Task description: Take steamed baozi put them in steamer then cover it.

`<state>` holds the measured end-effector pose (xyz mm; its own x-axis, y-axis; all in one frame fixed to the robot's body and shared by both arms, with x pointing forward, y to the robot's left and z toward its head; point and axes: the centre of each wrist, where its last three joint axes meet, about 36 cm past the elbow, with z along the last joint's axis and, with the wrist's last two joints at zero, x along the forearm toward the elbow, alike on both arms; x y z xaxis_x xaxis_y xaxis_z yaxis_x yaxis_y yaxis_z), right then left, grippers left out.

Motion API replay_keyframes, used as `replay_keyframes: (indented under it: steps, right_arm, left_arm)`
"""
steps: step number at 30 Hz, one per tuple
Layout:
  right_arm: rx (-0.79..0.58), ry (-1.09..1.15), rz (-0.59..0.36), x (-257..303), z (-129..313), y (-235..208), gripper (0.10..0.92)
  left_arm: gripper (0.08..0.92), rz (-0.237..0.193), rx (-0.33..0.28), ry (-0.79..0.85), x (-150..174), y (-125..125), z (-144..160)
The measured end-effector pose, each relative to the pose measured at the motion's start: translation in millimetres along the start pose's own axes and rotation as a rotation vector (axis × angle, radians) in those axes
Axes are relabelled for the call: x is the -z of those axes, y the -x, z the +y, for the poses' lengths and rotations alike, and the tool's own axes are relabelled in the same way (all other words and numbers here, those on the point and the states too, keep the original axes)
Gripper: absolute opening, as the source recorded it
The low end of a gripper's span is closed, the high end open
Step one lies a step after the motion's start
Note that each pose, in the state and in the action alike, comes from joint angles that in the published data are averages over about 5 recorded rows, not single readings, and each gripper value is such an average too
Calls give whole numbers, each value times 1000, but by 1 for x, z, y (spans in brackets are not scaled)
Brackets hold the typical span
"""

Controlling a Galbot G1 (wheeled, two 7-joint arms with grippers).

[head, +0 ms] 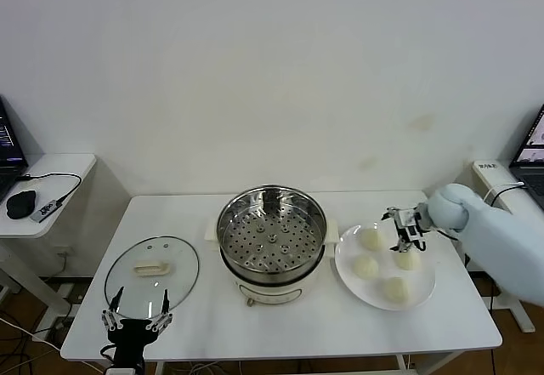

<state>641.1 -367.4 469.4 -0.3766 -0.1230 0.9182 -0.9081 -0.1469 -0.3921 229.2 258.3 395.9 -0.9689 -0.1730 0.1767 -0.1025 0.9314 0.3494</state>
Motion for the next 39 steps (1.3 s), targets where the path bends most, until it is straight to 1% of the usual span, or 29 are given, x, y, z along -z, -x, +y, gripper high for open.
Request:
replay_keyframes:
  steps: [6, 10, 16, 24, 26, 32, 35, 39]
  right_arm:
    - [18, 2, 22, 10, -9, 20, 820]
    - [30, 3, 38, 16, -13, 31, 793]
    - [42, 3, 54, 22, -17, 40, 675]
    - [48, 0, 59, 26, -23, 42, 542]
    - [47, 0, 57, 26, -25, 40, 524]
    - [34, 1, 41, 27, -34, 22, 533]
    - [16, -1, 27, 27, -43, 3, 534]
    - [-20, -7, 1, 27, -58, -34, 536]
  left_arm:
    - [823, 1, 9, 5, -1, 1, 2]
    - [823, 3, 12, 8, -2, 1, 3]
    - [823, 7, 17, 12, -4, 2, 5]
    - [823, 5, 20, 13, -3, 2, 5]
    - [823, 5, 20, 13, -3, 2, 5]
    - [823, 0, 19, 15, -2, 2, 6]
    - [823, -2, 16, 16, -2, 3, 6]
    - [823, -7, 9, 14, 0, 5, 5]
